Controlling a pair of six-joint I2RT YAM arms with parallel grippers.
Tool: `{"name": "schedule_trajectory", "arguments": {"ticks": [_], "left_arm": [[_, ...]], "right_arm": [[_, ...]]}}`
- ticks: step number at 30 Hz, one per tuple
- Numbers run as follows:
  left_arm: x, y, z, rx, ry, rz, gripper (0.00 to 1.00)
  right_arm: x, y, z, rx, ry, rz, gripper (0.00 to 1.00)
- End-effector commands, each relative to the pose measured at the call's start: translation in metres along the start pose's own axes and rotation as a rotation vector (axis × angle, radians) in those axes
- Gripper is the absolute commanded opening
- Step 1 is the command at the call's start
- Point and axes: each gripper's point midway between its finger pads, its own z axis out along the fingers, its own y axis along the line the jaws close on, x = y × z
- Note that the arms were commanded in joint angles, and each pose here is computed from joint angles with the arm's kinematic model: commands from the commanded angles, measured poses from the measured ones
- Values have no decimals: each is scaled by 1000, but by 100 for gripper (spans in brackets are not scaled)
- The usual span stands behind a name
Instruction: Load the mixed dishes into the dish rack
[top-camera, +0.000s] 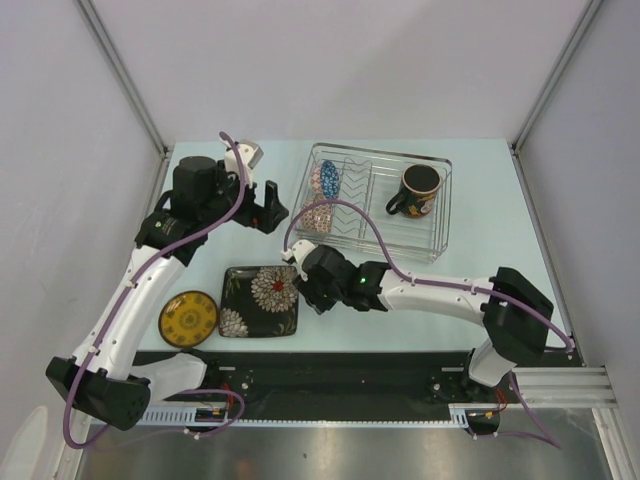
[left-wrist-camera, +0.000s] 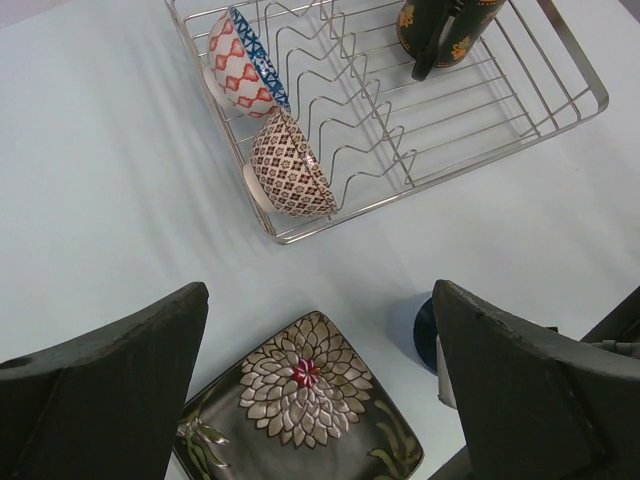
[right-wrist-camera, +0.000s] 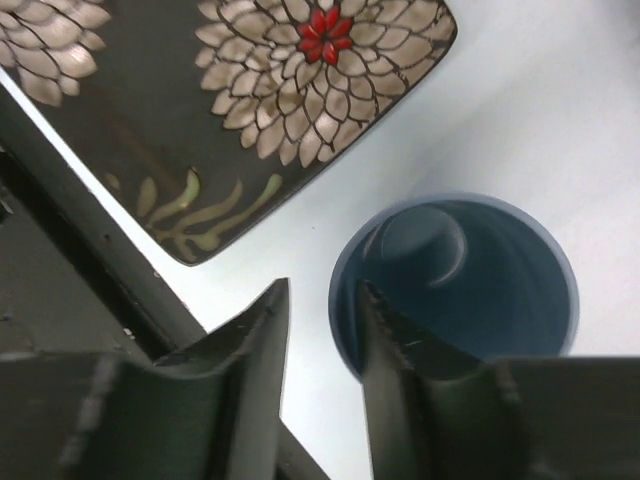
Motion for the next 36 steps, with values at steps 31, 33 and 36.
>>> {"name": "schedule_trajectory", "arguments": {"ticks": [31,33,36], "left_arm": [[-47,-108,-60,1018,33,-553,100],[-48,-119,-70,1080,56,-554,100],[-43,-121,-62,1076,94,-566,100]], "right_arm": [[-135,-52,-259,-571,-882,635,0],[-138,-53,-263,-599,-908,657,0],[-143,-55,-271,-653,-945,685,0]]}}
